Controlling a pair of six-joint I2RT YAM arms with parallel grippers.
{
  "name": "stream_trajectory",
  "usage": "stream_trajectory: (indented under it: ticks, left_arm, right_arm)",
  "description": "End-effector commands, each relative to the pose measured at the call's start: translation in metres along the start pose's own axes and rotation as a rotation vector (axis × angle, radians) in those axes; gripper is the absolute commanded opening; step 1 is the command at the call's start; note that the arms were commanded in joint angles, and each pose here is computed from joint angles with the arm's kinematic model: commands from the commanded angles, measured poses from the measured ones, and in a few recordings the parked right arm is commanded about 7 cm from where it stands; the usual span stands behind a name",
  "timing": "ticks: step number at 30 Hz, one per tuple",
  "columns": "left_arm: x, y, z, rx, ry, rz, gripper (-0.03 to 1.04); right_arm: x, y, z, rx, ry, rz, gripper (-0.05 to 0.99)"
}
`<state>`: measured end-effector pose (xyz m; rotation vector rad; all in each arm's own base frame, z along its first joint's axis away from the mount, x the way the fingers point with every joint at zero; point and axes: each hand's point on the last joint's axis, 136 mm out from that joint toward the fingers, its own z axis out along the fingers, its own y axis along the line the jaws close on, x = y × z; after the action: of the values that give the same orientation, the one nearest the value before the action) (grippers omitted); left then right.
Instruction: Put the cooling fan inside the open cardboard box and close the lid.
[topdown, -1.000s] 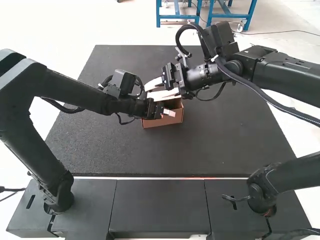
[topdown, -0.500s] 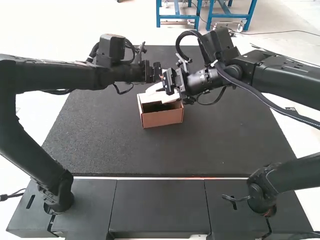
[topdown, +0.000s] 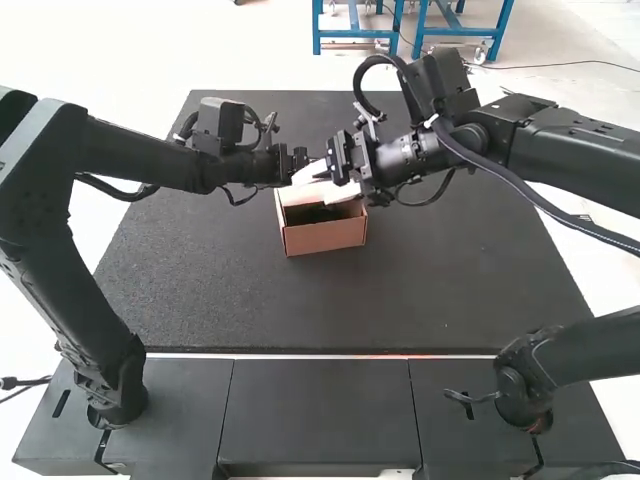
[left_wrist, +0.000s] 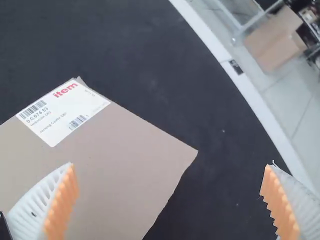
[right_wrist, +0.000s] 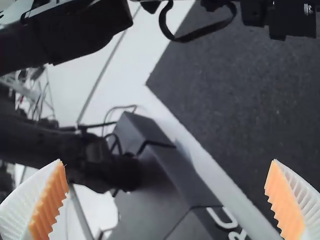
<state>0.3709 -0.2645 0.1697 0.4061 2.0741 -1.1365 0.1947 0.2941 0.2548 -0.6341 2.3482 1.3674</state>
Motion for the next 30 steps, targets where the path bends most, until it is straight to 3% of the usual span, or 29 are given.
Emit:
stream_trajectory:
  ticks: [1, 6, 14, 21, 30]
  left_arm:
    - [0.004, 0.0, 0.002, 0.008, 0.007, 0.021, 0.85]
    - [0.028, 0.002, 0.007, 0.001, 0.051, 0.019, 0.85]
    - [0.074, -0.011, 0.024, 0.036, 0.129, 0.019, 0.85]
    - [0.09, 0.001, 0.033, 0.026, 0.155, 0.01, 0.85]
    - [0.077, 0.028, 0.036, -0.002, 0.102, 0.004, 0.85]
  right_arm:
    - [-0.011, 0.027, -0.015, -0.049, -0.045, -0.05, 0.91]
    - [-0.013, 0.033, -0.018, -0.065, -0.044, -0.055, 0.91]
    - [-0.012, 0.039, -0.023, -0.072, -0.029, -0.044, 0.91]
    - [-0.012, 0.048, -0.03, -0.082, -0.018, -0.04, 0.91]
    - [0.002, 0.045, -0.032, -0.085, -0.012, 0.02, 0.91]
